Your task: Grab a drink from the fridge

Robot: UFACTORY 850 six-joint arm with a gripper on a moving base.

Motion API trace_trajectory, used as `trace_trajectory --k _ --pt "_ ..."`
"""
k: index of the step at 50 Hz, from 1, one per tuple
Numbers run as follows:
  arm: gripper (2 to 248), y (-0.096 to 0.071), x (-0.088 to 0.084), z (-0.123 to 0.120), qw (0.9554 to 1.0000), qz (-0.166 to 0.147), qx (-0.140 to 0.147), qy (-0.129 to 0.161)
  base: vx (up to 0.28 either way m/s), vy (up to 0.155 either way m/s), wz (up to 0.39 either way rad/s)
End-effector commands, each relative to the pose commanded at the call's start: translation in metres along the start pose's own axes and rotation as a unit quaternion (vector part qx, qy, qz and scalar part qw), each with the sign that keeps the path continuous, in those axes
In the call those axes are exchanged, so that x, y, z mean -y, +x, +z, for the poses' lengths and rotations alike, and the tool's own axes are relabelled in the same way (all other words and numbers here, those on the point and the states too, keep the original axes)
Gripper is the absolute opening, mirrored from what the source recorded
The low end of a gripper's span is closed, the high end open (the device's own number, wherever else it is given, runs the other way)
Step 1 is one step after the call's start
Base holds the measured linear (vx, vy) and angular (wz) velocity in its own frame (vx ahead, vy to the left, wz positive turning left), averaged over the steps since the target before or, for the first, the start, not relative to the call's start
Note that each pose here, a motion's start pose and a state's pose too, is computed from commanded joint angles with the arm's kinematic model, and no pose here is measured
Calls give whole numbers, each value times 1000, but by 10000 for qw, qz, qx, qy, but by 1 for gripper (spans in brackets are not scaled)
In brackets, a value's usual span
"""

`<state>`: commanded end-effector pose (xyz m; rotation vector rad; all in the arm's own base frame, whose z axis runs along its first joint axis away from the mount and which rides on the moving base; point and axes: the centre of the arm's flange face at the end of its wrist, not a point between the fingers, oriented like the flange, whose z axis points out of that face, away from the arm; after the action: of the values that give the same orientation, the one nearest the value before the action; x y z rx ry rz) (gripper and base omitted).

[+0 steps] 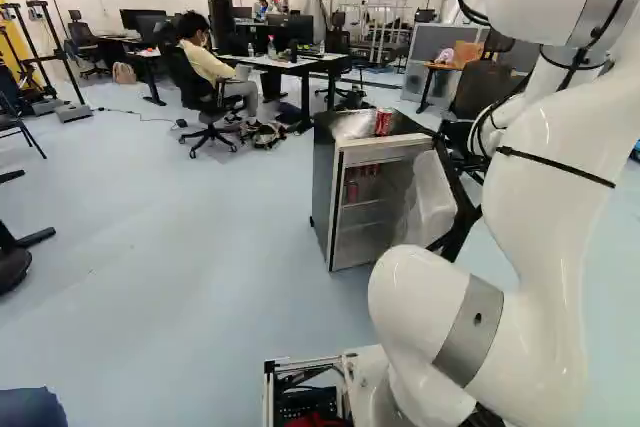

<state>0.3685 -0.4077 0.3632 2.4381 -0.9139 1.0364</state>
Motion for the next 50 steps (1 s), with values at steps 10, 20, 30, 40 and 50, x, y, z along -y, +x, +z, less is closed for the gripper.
trace_trajectory --k 10,20,30,40,50 --pt "247 -10 6 -13 10000 -29 77 38 0 0 0" --pt "247 -22 13 -26 9997 -61 214 77 0 0 0" --pt "247 -35 19 -39 9991 -146 386 132 0 0 0" --pt "247 -47 26 -53 9981 -326 478 218 0 0 0" --pt "247 -57 33 -65 9962 -624 502 339 0 0 0"
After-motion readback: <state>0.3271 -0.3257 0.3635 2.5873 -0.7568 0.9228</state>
